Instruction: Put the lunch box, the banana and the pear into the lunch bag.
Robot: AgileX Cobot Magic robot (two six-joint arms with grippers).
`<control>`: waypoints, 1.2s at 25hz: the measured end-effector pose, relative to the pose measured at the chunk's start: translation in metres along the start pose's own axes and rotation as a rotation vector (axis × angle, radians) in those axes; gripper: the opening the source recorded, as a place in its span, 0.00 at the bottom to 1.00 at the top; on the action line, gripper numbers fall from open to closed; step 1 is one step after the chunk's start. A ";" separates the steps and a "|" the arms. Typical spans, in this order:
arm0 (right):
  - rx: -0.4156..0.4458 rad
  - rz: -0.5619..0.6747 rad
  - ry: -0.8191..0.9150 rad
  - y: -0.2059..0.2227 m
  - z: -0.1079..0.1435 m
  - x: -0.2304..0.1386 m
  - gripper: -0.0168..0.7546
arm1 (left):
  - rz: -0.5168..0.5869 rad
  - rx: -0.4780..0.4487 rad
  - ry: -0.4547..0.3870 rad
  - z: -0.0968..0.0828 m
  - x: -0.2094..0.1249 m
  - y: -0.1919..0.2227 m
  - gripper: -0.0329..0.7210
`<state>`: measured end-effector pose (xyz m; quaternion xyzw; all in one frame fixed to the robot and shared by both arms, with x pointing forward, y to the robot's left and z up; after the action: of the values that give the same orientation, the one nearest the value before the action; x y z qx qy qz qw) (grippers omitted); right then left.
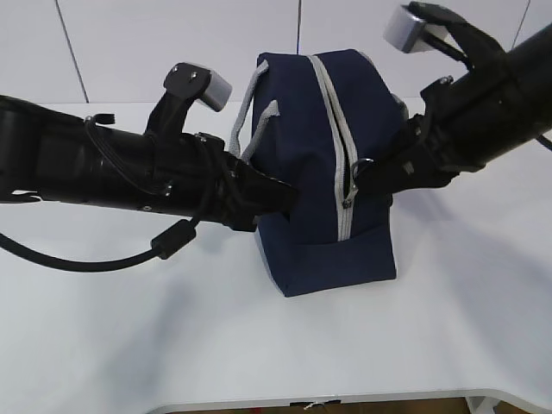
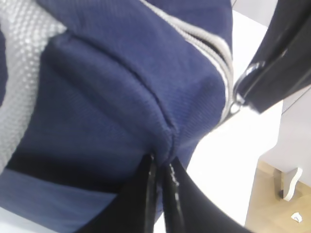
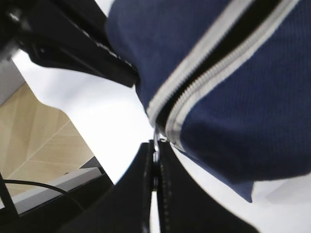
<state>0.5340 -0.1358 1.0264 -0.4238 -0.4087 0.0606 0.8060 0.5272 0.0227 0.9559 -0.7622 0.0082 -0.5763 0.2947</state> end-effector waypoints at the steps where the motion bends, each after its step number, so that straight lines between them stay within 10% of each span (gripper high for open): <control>1: 0.004 -0.005 0.005 -0.003 0.001 0.004 0.05 | 0.000 0.000 0.000 0.000 0.000 0.000 0.02; 30: -0.058 -0.154 0.077 -0.023 -0.023 0.106 0.05 | -0.006 0.000 0.001 0.000 0.002 0.000 0.02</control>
<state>0.6144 -0.1175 1.1003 -0.4162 -0.4103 -0.0297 0.8109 0.5283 0.0219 0.9579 -0.7617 0.0059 -0.5778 0.2931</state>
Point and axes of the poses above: a point on each arm's last joint axis where the gripper is mounted, y pointing out along that axis toward the gripper, z along the wrist's bending axis when the last joint is at zero, x = y × z, the point moved 6 cm from there along y, pointing out along that axis toward the gripper, and after that the axes turned 8 degrees about y, right-handed, at the moved point
